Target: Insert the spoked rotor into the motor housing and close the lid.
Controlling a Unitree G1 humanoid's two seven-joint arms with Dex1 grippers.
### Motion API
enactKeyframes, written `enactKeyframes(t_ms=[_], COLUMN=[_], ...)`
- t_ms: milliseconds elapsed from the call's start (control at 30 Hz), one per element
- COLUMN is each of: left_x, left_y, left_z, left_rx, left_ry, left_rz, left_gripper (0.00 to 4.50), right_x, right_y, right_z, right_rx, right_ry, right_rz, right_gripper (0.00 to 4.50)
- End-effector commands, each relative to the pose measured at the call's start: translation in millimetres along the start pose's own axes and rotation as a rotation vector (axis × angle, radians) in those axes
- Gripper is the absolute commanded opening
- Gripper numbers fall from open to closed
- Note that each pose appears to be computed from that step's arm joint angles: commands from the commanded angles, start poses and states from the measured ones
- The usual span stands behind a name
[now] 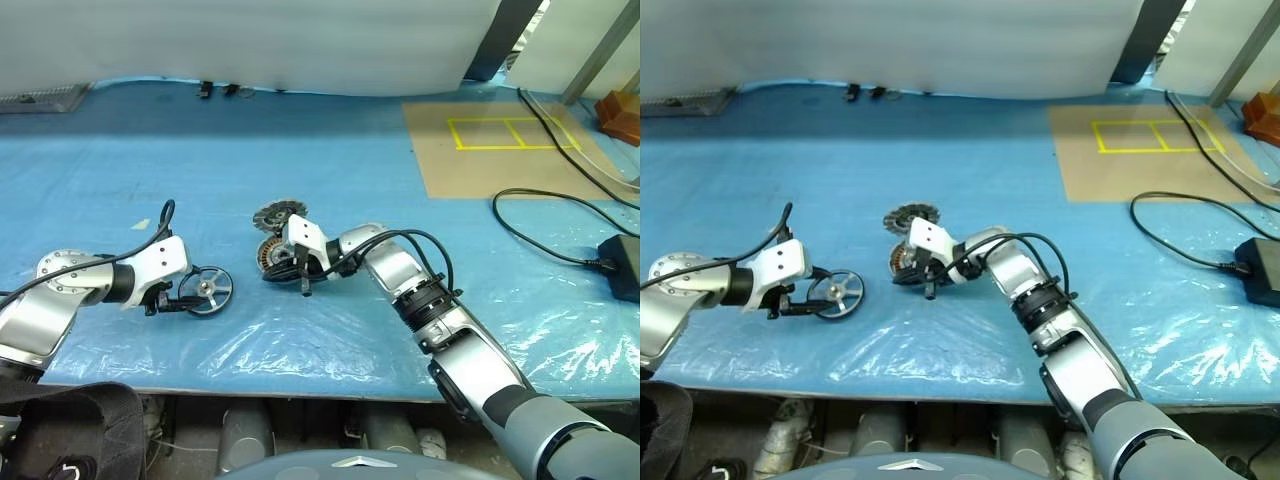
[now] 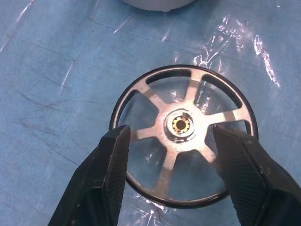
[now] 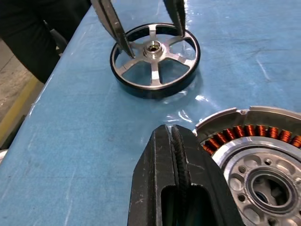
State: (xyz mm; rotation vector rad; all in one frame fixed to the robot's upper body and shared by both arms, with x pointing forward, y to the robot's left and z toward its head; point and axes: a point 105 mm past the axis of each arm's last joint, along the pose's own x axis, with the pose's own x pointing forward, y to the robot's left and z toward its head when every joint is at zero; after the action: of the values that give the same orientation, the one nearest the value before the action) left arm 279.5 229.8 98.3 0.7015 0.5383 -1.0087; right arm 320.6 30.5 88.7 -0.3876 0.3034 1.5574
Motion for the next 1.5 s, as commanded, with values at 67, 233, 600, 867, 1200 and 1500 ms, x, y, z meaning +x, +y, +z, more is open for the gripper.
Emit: enactKeyframes(t_ms=[67,233,600,867,1200,1500], left_x=[-1,-1,0,-5,5,39], left_y=[3,3,-1,8,11,13], left_z=[-2,-2,-7,29,90,101], left_rx=[0.047,0.068,0.038,-0.09,-0.181,-0.192], left_ry=[0.019,0.025,0.023,-0.203,-0.497,-0.483], left_rz=[0.008,0.004,-0.014,0.03,0.022,0.024], left_gripper=[2.95,2.95,1.3,1.3,1.3,1.3], right_x=[-6,-9,-12,-39,-72,-79], right_y=[-5,-5,-10,-14,-17,-27], right_z=[12,12,16,22,25,28], right_rx=[-0.032,-0.036,-0.062,-0.081,-0.098,-0.115], right_ry=[-0.024,-0.023,-0.028,-0.063,-0.113,-0.11], right_rz=[-0.02,-0.022,-0.049,-0.093,-0.134,-0.194], right_gripper=[0.0,0.0,0.0,0.0,0.0,0.0])
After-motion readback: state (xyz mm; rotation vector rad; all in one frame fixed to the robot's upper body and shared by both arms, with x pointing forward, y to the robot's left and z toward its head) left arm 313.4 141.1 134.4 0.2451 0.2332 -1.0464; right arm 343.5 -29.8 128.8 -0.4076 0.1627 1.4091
